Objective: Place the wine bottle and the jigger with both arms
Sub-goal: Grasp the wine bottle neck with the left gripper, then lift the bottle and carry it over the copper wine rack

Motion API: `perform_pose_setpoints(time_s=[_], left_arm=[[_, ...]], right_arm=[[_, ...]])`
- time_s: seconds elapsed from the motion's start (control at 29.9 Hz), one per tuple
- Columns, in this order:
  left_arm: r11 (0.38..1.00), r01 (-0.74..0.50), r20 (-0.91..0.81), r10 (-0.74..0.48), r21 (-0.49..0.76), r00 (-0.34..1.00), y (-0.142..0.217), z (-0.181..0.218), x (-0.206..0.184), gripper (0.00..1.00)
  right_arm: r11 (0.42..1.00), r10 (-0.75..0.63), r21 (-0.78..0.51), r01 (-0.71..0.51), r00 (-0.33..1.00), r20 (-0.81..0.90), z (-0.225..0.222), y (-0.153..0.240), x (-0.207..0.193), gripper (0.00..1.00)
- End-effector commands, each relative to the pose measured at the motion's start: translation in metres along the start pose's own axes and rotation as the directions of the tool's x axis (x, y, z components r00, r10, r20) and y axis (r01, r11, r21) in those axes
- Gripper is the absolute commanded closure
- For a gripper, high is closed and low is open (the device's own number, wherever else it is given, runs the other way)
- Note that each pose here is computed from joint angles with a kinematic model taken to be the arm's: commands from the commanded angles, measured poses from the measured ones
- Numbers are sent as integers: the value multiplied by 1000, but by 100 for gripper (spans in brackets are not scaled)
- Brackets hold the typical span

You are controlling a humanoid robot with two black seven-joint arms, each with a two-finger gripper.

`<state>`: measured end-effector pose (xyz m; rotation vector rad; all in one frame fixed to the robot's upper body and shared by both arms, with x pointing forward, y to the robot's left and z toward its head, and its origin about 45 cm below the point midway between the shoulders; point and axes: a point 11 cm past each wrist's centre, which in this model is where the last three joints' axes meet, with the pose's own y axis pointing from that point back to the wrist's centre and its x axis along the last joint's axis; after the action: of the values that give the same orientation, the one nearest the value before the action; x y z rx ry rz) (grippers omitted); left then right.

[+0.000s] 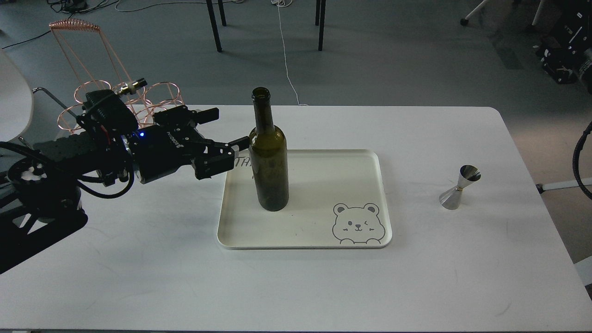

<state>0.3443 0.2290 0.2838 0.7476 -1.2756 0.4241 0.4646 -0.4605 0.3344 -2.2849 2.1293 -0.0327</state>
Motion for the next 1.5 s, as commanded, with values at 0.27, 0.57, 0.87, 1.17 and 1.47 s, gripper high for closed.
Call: perform_pose_setpoints(time_s=[0.27, 0.57, 0.87, 1.17, 1.47], left_arm=[[999, -44, -8, 44, -23, 999, -16, 12, 12, 7], [997, -45, -19, 44, -63, 999, -27, 26, 10, 8], [996, -49, -22, 47, -72, 999, -32, 29, 10, 45], [995, -62, -35, 59, -78, 998, -39, 34, 12, 45], [995, -66, -22, 64, -81, 998, -40, 34, 16, 68]], right_arm=[[1000, -12, 4, 12, 1000, 6, 0, 1, 0, 1], [1000, -7, 9, 7, 1000, 7, -1, 1, 0, 1], [1000, 5, 11, -5, 1000, 4, -2, 1, 2, 1], [1000, 5, 11, -5, 1000, 6, -2, 1, 2, 1], [1000, 5, 11, -5, 1000, 6, -2, 1, 2, 1]])
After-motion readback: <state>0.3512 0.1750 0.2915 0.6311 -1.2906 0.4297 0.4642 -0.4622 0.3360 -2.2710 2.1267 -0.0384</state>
